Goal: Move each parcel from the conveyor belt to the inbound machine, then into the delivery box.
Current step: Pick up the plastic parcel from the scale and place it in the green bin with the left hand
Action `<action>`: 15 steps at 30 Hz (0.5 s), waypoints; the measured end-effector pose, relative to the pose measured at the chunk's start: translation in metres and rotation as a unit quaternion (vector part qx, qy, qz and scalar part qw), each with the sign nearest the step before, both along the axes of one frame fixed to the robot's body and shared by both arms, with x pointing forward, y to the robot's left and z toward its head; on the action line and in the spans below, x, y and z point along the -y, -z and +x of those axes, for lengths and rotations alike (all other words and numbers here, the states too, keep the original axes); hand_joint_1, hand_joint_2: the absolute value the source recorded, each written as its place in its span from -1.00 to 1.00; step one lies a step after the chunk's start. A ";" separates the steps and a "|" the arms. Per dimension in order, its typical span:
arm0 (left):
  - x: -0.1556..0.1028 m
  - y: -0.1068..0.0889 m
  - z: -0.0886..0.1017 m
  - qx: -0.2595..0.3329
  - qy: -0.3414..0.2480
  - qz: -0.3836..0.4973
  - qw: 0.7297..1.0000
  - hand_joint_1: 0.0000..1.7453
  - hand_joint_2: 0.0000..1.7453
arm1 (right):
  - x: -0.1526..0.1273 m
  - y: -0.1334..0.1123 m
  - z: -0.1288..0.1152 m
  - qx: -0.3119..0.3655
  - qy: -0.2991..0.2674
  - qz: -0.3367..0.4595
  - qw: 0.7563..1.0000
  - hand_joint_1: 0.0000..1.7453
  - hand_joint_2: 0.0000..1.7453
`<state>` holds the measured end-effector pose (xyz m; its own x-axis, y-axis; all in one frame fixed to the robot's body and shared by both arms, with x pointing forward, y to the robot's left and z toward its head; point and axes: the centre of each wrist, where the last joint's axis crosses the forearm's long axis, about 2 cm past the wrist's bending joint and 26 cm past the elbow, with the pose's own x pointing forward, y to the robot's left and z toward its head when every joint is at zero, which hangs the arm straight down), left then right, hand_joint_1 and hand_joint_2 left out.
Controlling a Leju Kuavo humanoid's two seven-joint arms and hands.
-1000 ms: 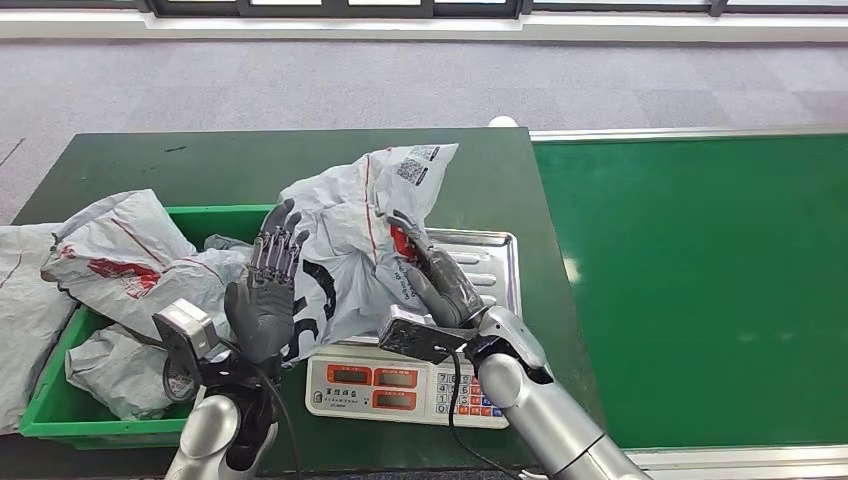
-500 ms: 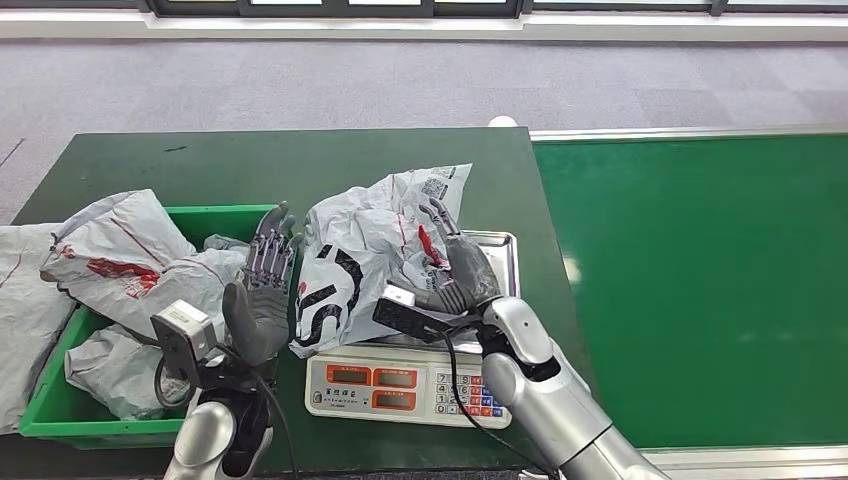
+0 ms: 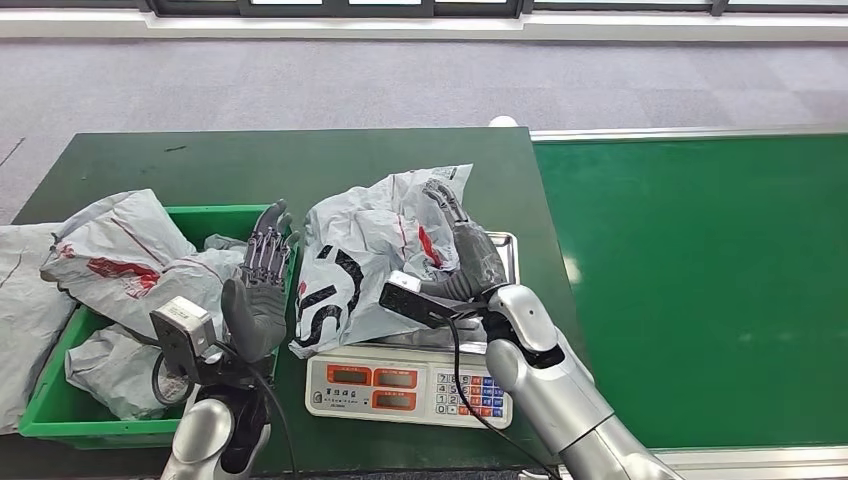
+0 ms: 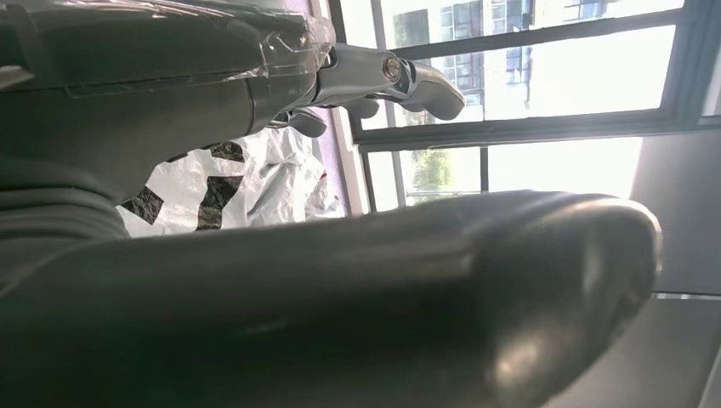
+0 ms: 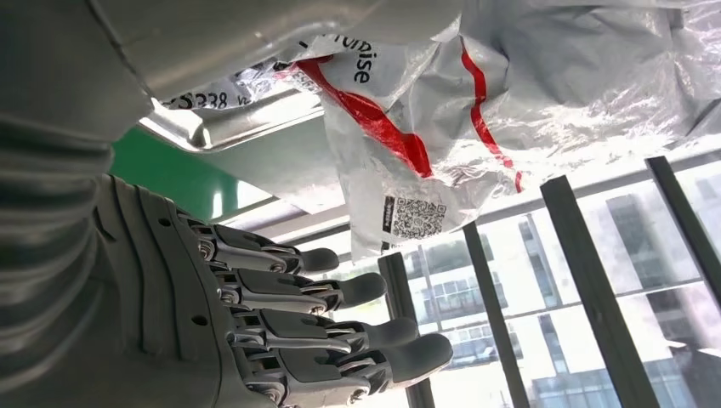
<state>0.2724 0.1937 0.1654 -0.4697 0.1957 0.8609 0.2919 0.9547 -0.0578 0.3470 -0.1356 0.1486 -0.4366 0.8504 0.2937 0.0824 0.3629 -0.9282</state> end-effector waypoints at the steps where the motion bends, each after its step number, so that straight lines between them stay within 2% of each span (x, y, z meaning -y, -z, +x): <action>1: 0.000 0.000 0.000 0.001 -0.004 0.006 1.000 -1.00 -1.00 | 0.000 -0.001 -0.001 0.013 -0.001 0.007 1.000 -1.00 1.00; 3: -0.001 -0.001 0.001 0.007 -0.019 0.030 0.999 -1.00 -1.00 | 0.001 -0.004 -0.004 0.070 -0.007 0.035 0.997 -1.00 1.00; 6: 0.000 -0.006 0.009 0.029 -0.051 0.094 0.994 -1.00 -1.00 | 0.004 -0.014 -0.016 0.185 -0.032 0.091 0.978 -1.00 1.00; 10: 0.010 -0.016 0.028 0.061 -0.090 0.200 0.974 -1.00 -1.00 | 0.009 -0.031 -0.048 0.312 -0.104 0.158 0.931 -1.00 1.00; 13: 0.020 -0.018 0.042 0.074 -0.094 0.266 0.957 -1.00 -1.00 | 0.021 -0.041 -0.070 0.366 -0.105 0.202 0.902 -1.00 1.00; 15: 0.027 -0.015 0.047 0.074 -0.085 0.305 0.946 -1.00 0.00 | 0.029 -0.045 -0.083 0.381 -0.088 0.225 0.893 -1.00 1.00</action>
